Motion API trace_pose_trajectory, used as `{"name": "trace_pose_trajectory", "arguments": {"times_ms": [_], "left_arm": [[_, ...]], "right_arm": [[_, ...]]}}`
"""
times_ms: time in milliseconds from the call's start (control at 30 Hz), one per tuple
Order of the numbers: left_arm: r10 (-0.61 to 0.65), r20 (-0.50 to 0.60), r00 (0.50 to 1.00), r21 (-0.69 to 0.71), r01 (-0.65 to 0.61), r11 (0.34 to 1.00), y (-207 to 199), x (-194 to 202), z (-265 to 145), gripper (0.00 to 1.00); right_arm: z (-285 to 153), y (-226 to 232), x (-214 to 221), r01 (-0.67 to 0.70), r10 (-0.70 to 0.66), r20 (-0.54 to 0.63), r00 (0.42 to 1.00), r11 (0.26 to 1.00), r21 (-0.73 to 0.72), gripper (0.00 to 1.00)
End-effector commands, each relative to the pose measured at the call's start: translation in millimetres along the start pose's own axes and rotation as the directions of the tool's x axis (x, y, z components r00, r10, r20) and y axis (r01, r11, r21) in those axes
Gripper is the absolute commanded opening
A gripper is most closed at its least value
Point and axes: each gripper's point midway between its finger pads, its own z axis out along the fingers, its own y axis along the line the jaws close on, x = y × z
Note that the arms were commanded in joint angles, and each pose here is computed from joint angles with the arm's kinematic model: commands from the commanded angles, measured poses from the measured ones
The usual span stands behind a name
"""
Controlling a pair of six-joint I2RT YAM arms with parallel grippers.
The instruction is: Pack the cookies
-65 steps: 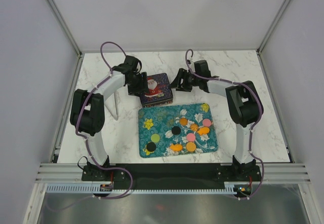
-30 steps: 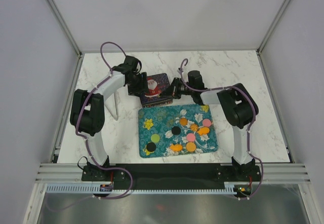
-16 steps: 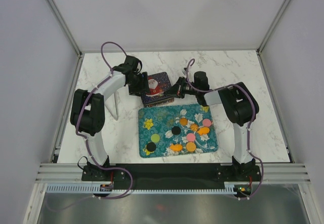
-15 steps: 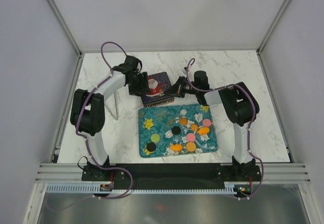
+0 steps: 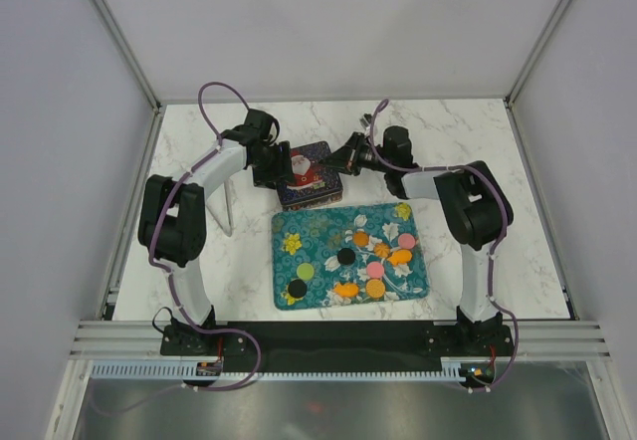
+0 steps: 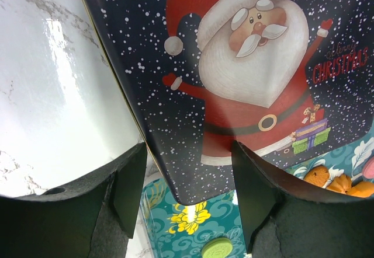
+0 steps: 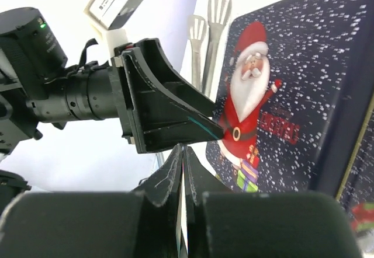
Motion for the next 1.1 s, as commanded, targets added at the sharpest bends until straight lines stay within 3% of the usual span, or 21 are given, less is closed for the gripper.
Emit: {"name": "trace_pose_trajectory", "arguments": {"times_ms": [0,167,233,667,900,1067], "left_arm": [[0.04,-0.019,0.999,-0.01,-0.041,0.999,2,1,5,0.67],[0.043,-0.015,0.999,-0.007,-0.043,0.999,1,0,4,0.67],[0.048,-0.012,0.999,-0.008,-0.048,0.999,0,-1,3,0.67],[0.055,-0.003,0.998,-0.004,-0.055,0.998,-1,-4,1,0.69],[0.062,-0.008,0.998,0.019,-0.062,0.998,-5,-4,0,0.69],[0.074,-0.009,0.997,0.035,-0.073,0.997,-8,-5,1,0.69]], "right_arm": [[7,-18,12,-0.023,0.024,0.007,1.0,0.999,-0.04,0.07],[-8,-106,45,-0.138,0.138,0.015,0.99,0.987,0.085,0.05],[-13,-111,46,-0.172,0.171,0.026,0.985,0.982,0.071,0.05],[-11,-66,8,-0.051,0.048,0.037,0.998,0.995,0.084,0.07],[20,-16,-62,0.017,-0.017,0.109,0.994,1.0,0.0,0.08],[43,-27,-87,-0.031,0.035,0.165,0.986,0.999,-0.027,0.09]]}}
